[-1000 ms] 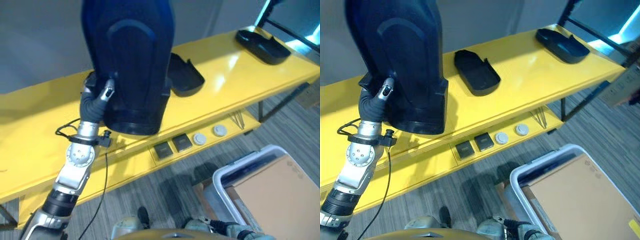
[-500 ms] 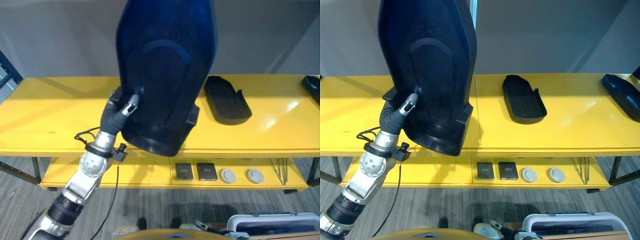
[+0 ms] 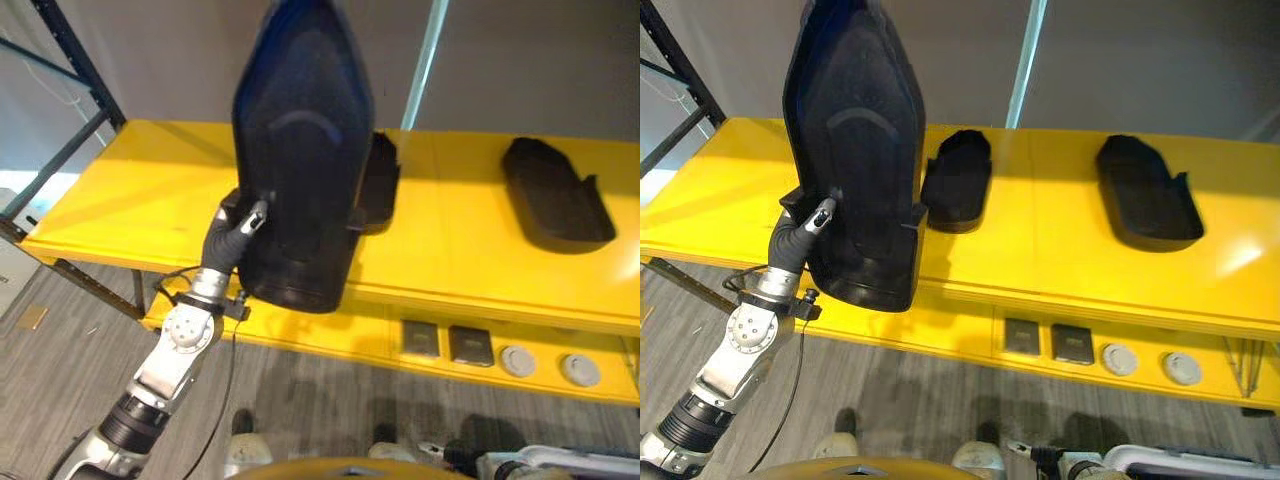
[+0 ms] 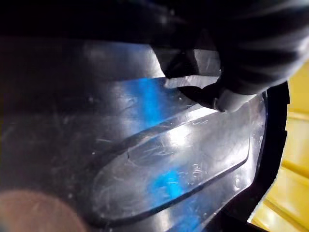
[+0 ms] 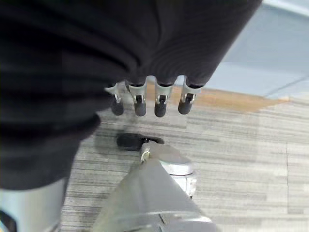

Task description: Move parts from the plastic box to the shelf.

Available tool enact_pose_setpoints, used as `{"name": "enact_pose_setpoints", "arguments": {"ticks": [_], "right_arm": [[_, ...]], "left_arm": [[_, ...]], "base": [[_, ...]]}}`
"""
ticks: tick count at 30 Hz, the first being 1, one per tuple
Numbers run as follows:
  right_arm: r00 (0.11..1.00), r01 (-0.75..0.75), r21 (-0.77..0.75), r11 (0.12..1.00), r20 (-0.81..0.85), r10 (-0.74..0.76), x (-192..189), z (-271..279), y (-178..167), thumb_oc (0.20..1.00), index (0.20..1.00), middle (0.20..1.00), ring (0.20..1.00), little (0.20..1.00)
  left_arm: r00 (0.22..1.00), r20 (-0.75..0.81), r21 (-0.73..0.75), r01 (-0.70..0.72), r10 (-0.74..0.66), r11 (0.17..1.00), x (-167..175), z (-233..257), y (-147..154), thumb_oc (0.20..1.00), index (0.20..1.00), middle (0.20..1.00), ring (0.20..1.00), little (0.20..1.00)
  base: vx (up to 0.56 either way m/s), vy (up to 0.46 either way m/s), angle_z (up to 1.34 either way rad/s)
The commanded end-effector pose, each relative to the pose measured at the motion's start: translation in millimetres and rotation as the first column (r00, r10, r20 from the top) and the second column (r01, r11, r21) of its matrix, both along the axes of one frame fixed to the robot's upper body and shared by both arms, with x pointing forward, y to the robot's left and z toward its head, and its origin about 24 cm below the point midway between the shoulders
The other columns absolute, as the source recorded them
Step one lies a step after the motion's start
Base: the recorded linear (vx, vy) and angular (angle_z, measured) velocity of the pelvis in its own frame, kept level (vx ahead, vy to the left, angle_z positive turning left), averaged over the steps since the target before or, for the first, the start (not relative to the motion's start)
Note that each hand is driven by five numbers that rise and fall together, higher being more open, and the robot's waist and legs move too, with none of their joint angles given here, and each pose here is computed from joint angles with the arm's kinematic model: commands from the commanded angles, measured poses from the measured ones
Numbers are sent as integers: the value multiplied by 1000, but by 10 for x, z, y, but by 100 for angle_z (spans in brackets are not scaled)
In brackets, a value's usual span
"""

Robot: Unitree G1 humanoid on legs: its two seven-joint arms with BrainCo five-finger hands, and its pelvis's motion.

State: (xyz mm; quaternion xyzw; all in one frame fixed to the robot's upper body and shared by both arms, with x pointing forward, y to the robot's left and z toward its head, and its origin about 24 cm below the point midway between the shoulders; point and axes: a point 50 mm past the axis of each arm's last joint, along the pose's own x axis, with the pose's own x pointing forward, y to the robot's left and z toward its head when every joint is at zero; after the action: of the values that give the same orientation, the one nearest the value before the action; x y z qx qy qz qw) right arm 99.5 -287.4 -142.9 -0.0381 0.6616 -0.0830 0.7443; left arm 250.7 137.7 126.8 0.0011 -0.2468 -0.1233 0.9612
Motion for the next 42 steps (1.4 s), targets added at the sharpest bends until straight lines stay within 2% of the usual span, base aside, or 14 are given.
{"name": "enact_pose_setpoints", "arguments": {"ticks": [1, 5, 7, 10, 16, 20, 23, 27, 31, 35, 37, 42], "right_arm": [[994, -92, -112, 989, -74, 84, -35, -61, 116, 1000, 1000, 1000, 1000, 1000], [996, 24, -202, 979, -79, -40, -172, -114, 193, 1000, 1000, 1000, 1000, 1000], [996, 5, -219, 976, -84, -24, -204, -130, 218, 1000, 1000, 1000, 1000, 1000], [997, -10, -191, 982, -75, -5, -260, -169, 295, 1000, 1000, 1000, 1000, 1000], [992, 25, -116, 993, -117, -38, -475, -208, 318, 1000, 1000, 1000, 1000, 1000], [988, -45, -64, 997, -148, 35, -493, -226, 383, 1000, 1000, 1000, 1000, 1000], [987, -48, -42, 998, -157, 41, -482, -214, 358, 1000, 1000, 1000, 1000, 1000], [995, 52, -45, 998, -88, -56, -376, -171, 248, 1000, 1000, 1000, 1000, 1000], [993, -18, -55, 998, -117, 12, -299, -105, 108, 1000, 1000, 1000, 1000, 1000], [985, -18, -22, 1000, -174, 14, -488, -131, 122, 1000, 1000, 1000, 1000, 1000], [975, -34, -7, 999, -220, 32, -643, -168, 191, 1000, 1000, 1000, 1000, 1000], [965, -80, 8, 997, -250, 79, -800, -186, 211, 1000, 1000, 1000, 1000, 1000]], "left_arm": [[977, 213, -90, 5, 14, 996, -114, 393, 117, 200, 200, 200, 200, 200], [974, 227, -40, 37, -27, 999, -8, 466, -5, 200, 200, 200, 200, 200], [971, 239, -12, 9, -6, 1000, 17, 514, 3, 200, 200, 200, 200, 200], [973, 229, -18, -36, 39, 999, 68, 557, 107, 200, 200, 200, 200, 200], [974, 218, -67, -51, 64, 996, 28, 507, 117, 200, 200, 200, 200, 200], [968, 211, -60, -123, 133, 991, 44, 469, 179, 200, 200, 200, 200, 200], [967, 170, -56, -184, 191, 981, 66, 372, 277, 200, 200, 200, 200, 200], [970, 112, -5, -218, 217, 976, 130, 277, 345, 200, 200, 200, 200, 200], [941, 26, 48, -338, 337, 940, 245, 141, 573, 200, 200, 200, 200, 200], [933, -69, 79, -349, 354, 934, 384, 90, 664, 200, 200, 200, 200, 200], [932, -86, 2, -353, 352, 936, 470, 186, 738, 200, 200, 200, 200, 200], [888, -111, -25, -452, 447, 892, 605, 279, 942, 200, 200, 200, 200, 200]], "base": [[77, 518, -66], [42, 465, -37], [4, 422, -4], [46, 364, -58], [95, 138, 10], [86, -43, 8], [85, 60, 11], [101, 141, 25], [229, 420, -8], [100, 161, -59], [112, 67, -20], [33, 17, -11]]}}
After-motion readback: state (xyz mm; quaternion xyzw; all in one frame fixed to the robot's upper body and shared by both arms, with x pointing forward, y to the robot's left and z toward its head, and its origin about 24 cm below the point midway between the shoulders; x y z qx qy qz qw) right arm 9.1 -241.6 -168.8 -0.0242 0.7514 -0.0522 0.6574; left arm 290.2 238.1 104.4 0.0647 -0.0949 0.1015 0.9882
